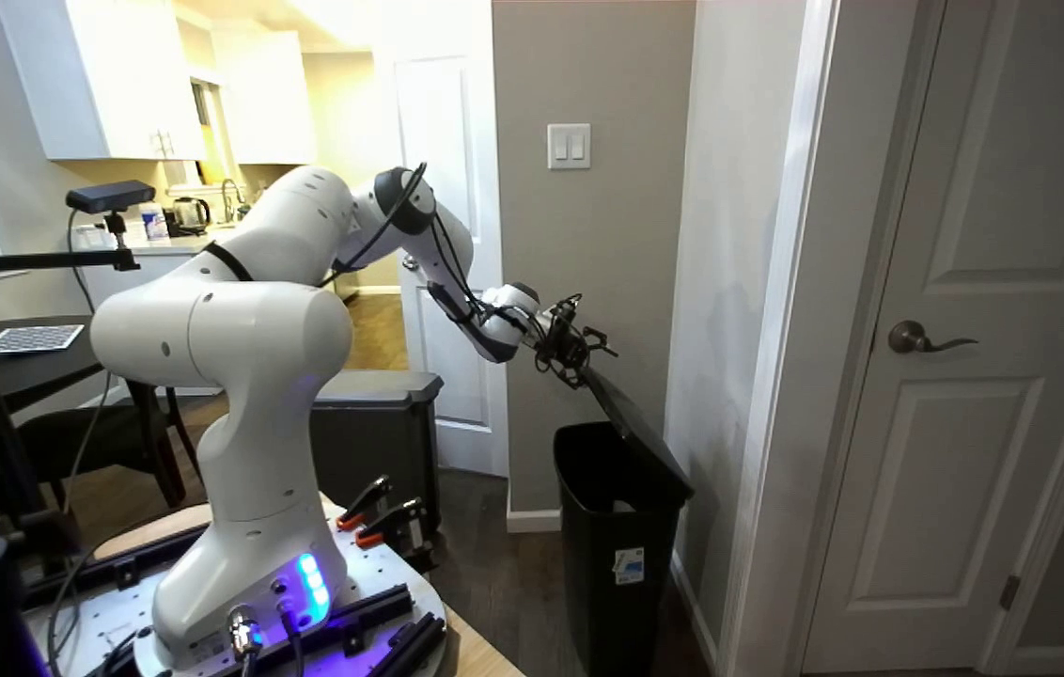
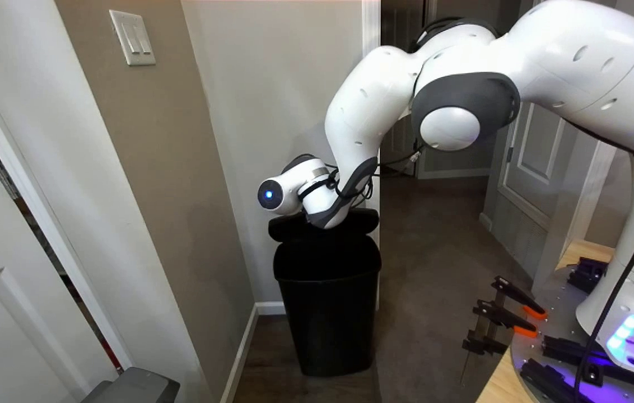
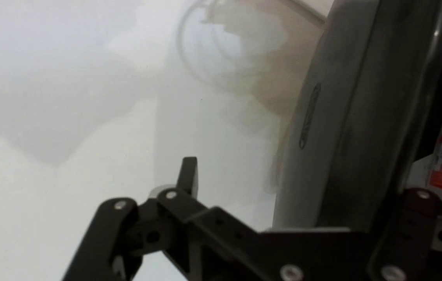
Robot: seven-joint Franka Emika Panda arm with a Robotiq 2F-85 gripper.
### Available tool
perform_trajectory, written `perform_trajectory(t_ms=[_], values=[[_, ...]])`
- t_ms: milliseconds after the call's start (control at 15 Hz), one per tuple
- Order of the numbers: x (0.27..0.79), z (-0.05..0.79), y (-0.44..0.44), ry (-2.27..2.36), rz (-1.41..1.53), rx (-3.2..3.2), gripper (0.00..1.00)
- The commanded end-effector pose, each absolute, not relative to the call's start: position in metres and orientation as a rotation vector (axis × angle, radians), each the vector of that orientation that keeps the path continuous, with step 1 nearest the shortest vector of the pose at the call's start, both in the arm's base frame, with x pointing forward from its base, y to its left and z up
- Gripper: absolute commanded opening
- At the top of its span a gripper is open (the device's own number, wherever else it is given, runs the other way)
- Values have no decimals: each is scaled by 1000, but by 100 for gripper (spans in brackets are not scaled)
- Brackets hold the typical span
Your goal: Completely open the bin
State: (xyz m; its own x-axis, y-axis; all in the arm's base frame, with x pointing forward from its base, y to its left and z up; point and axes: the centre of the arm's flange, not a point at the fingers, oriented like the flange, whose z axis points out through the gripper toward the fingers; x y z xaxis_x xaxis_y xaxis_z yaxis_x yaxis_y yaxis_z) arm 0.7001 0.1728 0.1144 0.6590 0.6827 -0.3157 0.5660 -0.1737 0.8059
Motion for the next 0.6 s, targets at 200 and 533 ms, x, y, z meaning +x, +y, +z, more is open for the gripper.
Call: perform_trajectory(t_ms=[200,533], values=[[711,163,149,1032,204,1942,100],[730,187,131,1027,225,2001,100]])
